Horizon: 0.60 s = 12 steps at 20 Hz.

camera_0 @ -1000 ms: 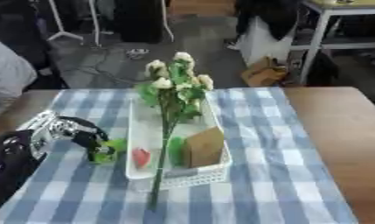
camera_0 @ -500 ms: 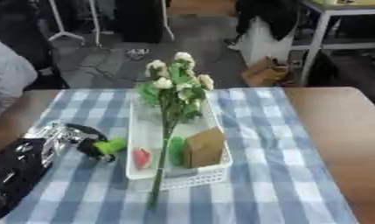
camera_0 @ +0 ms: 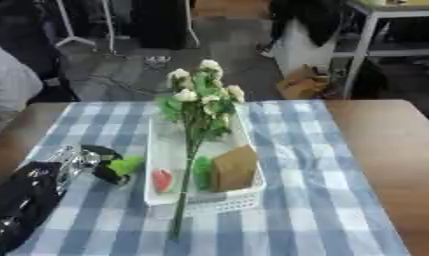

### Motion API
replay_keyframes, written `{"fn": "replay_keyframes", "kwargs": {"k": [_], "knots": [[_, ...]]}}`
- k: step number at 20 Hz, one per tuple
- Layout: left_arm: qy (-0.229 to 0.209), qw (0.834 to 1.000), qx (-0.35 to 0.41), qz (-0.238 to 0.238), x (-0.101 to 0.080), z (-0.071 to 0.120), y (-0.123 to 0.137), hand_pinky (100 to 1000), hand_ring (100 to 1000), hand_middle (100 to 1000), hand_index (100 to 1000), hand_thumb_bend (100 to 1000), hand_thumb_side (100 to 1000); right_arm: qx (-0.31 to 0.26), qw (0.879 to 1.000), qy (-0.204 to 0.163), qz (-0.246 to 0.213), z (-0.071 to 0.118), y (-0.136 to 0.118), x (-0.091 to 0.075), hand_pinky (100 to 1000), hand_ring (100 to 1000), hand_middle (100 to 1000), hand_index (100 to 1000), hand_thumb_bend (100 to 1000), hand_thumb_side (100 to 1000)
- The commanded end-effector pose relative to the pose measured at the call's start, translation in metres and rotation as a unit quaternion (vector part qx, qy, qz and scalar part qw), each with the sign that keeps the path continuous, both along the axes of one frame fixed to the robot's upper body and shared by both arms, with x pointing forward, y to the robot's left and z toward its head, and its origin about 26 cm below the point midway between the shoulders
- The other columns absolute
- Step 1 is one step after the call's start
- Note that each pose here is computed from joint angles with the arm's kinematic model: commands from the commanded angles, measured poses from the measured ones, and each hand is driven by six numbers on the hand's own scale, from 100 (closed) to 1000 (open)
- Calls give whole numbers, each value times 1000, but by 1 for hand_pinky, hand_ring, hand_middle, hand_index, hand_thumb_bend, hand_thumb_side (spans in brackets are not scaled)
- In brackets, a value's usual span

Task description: Pick up objects on the table and place them in the box.

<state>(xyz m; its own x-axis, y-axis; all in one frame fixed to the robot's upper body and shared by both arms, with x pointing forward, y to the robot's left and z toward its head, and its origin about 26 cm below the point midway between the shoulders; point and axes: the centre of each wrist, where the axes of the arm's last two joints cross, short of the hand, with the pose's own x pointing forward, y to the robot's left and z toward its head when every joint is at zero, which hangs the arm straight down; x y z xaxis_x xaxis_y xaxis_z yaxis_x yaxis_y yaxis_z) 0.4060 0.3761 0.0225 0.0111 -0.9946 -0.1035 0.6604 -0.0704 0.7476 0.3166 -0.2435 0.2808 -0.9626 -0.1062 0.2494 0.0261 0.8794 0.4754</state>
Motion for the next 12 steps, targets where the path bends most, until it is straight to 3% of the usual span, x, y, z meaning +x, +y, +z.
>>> {"fn": "replay_keyframes", "kwargs": {"k": [1, 2, 3, 4, 5, 6, 7, 10, 11, 12], "knots": [[-47, 999, 25, 4, 3, 7, 4, 641, 824, 819, 1000, 100, 465, -3, 1000, -15, 5, 8, 0, -4, 613, 591, 552, 535, 100, 630], [-60, 998, 34, 2, 4, 7, 3, 467, 724, 747, 948, 100, 334, -3, 1000, -14, 5, 8, 0, -4, 612, 590, 552, 535, 100, 630], [-70, 997, 41, -1, 4, 7, 3, 316, 606, 680, 881, 100, 273, -3, 1000, -14, 5, 8, 0, -4, 612, 590, 552, 535, 100, 630], [-77, 996, 47, -3, 5, 6, 3, 316, 606, 680, 881, 100, 273, -3, 1000, -14, 6, 8, 0, -3, 612, 590, 552, 535, 100, 630], [-81, 995, 52, -4, 5, 6, 3, 170, 505, 611, 807, 100, 235, -3, 1000, -13, 7, 8, 0, -3, 612, 590, 551, 536, 100, 630], [-86, 995, 58, -4, 6, 5, 3, 115, 461, 571, 774, 100, 221, -3, 1000, -13, 7, 7, 0, -3, 612, 590, 551, 536, 100, 630], [-89, 994, 62, -3, 6, 5, 4, 100, 388, 486, 701, 100, 205, -3, 1000, -13, 8, 7, 1, -3, 613, 590, 551, 536, 100, 630], [-95, 993, 67, -2, 7, 3, 5, 100, 355, 442, 663, 100, 205, -4, 1000, -12, 9, 7, 1, -3, 613, 590, 551, 536, 100, 630], [-96, 993, 66, -2, 7, 3, 6, 100, 283, 344, 585, 100, 215, -4, 1000, -12, 10, 7, 1, -3, 613, 590, 551, 536, 100, 629], [-97, 993, 65, -2, 7, 3, 6, 100, 283, 344, 585, 100, 215, -5, 1000, -11, 10, 7, 1, -3, 613, 590, 551, 536, 100, 629]]}}
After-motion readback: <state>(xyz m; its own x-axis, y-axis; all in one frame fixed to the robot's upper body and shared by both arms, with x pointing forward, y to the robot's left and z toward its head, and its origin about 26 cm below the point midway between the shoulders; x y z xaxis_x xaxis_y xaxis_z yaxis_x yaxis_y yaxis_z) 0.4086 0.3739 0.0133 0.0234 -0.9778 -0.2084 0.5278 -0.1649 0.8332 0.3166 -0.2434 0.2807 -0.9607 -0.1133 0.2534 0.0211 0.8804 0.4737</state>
